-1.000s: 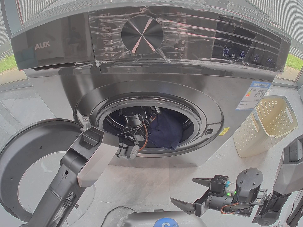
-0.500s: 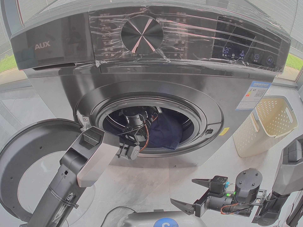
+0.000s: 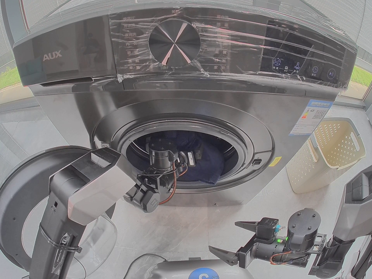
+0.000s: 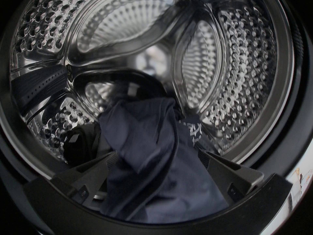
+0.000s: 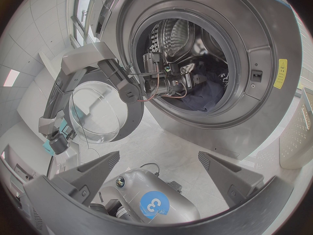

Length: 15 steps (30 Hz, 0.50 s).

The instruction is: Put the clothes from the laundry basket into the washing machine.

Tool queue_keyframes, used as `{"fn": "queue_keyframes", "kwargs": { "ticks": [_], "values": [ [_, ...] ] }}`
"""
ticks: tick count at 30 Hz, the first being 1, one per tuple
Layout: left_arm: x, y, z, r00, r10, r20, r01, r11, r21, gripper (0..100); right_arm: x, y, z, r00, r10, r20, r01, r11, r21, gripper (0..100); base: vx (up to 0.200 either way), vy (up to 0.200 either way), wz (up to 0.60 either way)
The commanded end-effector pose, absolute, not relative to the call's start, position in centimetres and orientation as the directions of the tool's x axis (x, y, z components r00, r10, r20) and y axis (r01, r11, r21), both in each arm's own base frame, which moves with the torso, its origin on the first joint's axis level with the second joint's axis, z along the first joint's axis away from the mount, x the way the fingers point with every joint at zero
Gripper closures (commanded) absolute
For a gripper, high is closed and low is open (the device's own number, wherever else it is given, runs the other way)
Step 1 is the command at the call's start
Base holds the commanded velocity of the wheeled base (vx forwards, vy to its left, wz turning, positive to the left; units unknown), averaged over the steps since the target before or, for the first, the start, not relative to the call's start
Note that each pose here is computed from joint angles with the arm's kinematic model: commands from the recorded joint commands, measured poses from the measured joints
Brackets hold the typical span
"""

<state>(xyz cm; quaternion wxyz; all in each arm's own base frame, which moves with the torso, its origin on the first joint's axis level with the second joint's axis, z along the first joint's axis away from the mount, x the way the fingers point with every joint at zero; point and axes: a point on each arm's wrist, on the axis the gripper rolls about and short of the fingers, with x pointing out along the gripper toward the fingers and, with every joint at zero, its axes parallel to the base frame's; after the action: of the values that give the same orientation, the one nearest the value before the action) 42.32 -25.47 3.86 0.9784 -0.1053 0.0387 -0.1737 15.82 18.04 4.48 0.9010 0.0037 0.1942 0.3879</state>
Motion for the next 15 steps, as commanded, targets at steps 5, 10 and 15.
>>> {"fn": "queue_keyframes", "kwargs": {
  "ticks": [5,10,15],
  "values": [
    [40.7,-25.7,2.6,0.899,-0.412,-0.147,0.383,0.904,-0.192,0,15.8,18.2,4.4,0.622,0.705,-0.341,-0.701,0.695,0.158,0,0.0,0.0,0.0],
    [41.6,-25.6,0.6,0.9,-0.4,-0.171,0.369,0.91,-0.187,100,15.7,18.2,4.2,0.617,0.704,-0.351,-0.702,0.694,0.157,0,0.0,0.0,0.0],
    [42.0,-25.3,0.7,0.906,-0.391,-0.163,0.36,0.913,-0.19,100,15.8,18.3,4.2,0.617,0.706,-0.348,-0.7,0.694,0.168,0,0.0,0.0,0.0]
  ]
}}
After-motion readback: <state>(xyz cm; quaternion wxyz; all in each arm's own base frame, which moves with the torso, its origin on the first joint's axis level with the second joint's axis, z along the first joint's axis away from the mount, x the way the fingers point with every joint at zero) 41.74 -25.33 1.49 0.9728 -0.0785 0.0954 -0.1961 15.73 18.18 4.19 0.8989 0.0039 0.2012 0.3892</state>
